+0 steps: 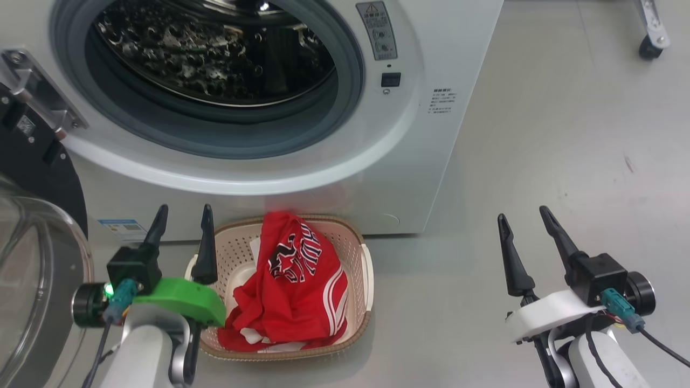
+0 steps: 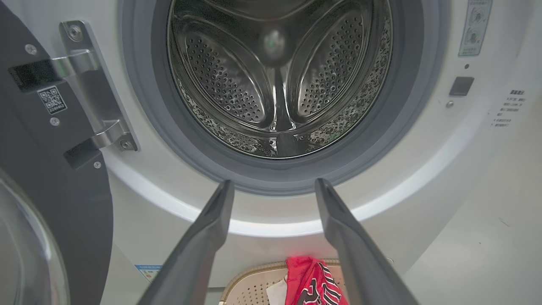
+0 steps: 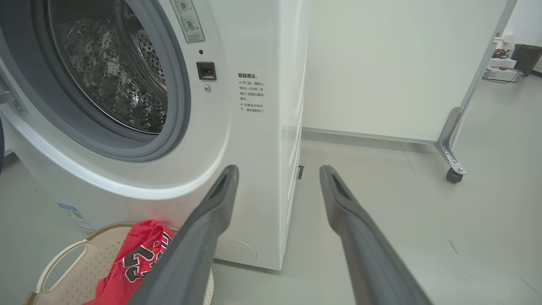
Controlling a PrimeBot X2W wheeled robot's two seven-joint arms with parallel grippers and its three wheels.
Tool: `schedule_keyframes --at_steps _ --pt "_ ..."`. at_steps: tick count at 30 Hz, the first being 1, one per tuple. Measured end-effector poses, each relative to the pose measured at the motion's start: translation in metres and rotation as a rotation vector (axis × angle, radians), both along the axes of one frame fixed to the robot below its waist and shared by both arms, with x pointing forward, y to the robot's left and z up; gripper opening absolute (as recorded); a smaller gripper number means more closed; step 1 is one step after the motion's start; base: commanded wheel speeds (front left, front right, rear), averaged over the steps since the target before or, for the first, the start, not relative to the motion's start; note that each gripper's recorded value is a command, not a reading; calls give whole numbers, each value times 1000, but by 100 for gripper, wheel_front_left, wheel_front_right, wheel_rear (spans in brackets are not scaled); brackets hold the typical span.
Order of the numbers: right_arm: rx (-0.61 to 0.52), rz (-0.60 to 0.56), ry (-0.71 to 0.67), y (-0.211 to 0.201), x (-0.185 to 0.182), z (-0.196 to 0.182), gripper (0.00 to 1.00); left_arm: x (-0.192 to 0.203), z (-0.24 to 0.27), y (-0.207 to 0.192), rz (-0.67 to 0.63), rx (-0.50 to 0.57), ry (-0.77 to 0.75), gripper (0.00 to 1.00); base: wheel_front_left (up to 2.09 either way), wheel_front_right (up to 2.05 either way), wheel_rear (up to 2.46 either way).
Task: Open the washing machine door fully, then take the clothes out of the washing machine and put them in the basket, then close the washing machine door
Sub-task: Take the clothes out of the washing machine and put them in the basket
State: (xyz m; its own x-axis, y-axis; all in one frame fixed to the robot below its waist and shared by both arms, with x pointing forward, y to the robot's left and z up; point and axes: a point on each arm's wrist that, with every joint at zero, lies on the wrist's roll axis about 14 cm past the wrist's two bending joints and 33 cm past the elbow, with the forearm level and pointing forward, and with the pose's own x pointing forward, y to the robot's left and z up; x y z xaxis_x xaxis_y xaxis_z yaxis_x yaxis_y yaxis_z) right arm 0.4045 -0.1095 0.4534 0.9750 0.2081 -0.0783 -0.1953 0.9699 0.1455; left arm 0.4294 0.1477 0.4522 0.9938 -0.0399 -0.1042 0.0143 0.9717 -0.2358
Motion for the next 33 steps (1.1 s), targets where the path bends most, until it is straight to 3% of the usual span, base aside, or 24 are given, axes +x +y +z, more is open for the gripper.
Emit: schedule_keyframes --at_steps 17,33 --pt "11 -21 -32 -1 -30 17 100 -55 24 -2 8 0 -72 100 0 0 0" --pt "17 -48 -46 -7 -41 23 100 -70 38 -6 -12 30 -117 100 0 0 0"
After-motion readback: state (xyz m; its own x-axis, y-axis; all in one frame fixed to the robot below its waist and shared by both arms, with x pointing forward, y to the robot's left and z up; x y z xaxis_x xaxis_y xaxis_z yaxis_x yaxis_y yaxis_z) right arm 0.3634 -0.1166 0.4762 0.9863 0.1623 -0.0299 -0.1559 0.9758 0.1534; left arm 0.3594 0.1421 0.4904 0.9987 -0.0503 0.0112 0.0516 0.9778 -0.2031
